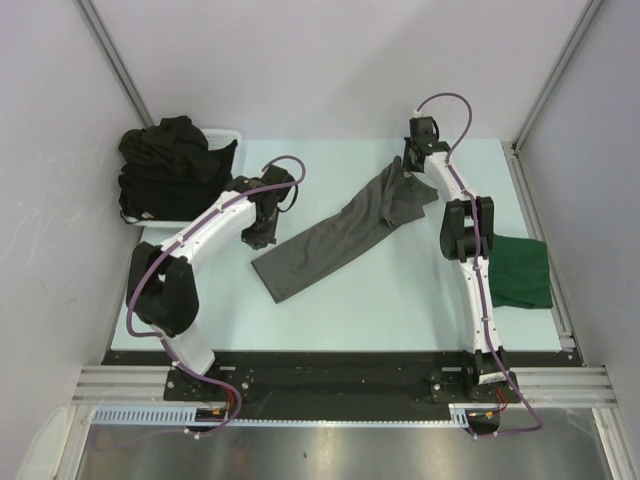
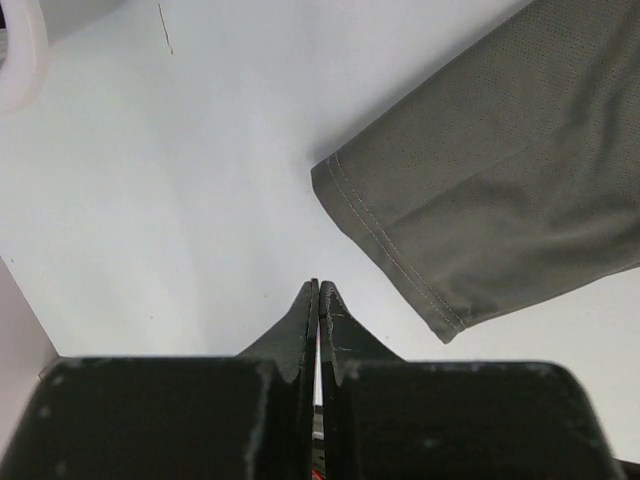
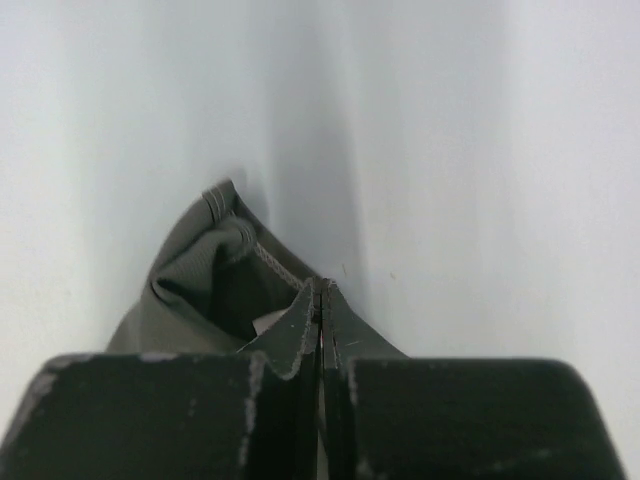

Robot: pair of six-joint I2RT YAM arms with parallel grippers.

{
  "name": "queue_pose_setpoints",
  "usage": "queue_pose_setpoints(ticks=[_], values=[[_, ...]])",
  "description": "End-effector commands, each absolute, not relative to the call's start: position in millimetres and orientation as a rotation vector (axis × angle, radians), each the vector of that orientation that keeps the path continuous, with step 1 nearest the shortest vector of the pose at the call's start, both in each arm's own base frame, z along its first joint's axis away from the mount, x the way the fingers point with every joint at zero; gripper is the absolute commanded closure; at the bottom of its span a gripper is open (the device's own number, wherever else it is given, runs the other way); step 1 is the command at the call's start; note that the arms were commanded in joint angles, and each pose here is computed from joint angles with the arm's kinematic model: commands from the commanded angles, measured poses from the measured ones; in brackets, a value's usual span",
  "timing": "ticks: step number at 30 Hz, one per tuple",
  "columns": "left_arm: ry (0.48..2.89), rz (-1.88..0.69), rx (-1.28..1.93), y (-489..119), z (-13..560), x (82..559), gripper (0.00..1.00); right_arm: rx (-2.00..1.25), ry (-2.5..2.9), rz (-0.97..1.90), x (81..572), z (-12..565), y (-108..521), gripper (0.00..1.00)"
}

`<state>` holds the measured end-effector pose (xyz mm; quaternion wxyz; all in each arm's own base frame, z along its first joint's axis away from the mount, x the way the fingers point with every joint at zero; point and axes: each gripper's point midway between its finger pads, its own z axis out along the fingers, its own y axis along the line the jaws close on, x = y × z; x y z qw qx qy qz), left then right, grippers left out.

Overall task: Fold and stack the t-shirts
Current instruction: Rotate the tshirt 90 degrees

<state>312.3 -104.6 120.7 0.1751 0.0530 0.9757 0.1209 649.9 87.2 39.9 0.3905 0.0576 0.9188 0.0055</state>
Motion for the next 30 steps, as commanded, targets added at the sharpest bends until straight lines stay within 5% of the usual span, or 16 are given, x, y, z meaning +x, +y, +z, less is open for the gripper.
queue_pose_setpoints(ticks=[1, 18, 26, 30], values=[[2.702, 0.321, 0.104, -105.5, 143.0, 315.7, 1.0, 0.186, 2.194, 0.03, 679.4, 63.0, 83.9, 1.0], [2.699, 0.214, 0.127, -128.6, 132.8, 335.2, 1.0, 0.176, 2.194, 0.073, 653.8, 106.0, 88.1, 1.0], [2.729, 0.166, 0.142, -142.5, 99.2, 345.2, 1.0, 0.123, 2.068, 0.088, 629.3, 190.4, 93.8, 1.0], [2.724, 0.143, 0.149, -149.6, 93.3, 353.8, 1.0, 0.107, 2.033, 0.224, 610.1, 226.6, 117.1, 0.86]])
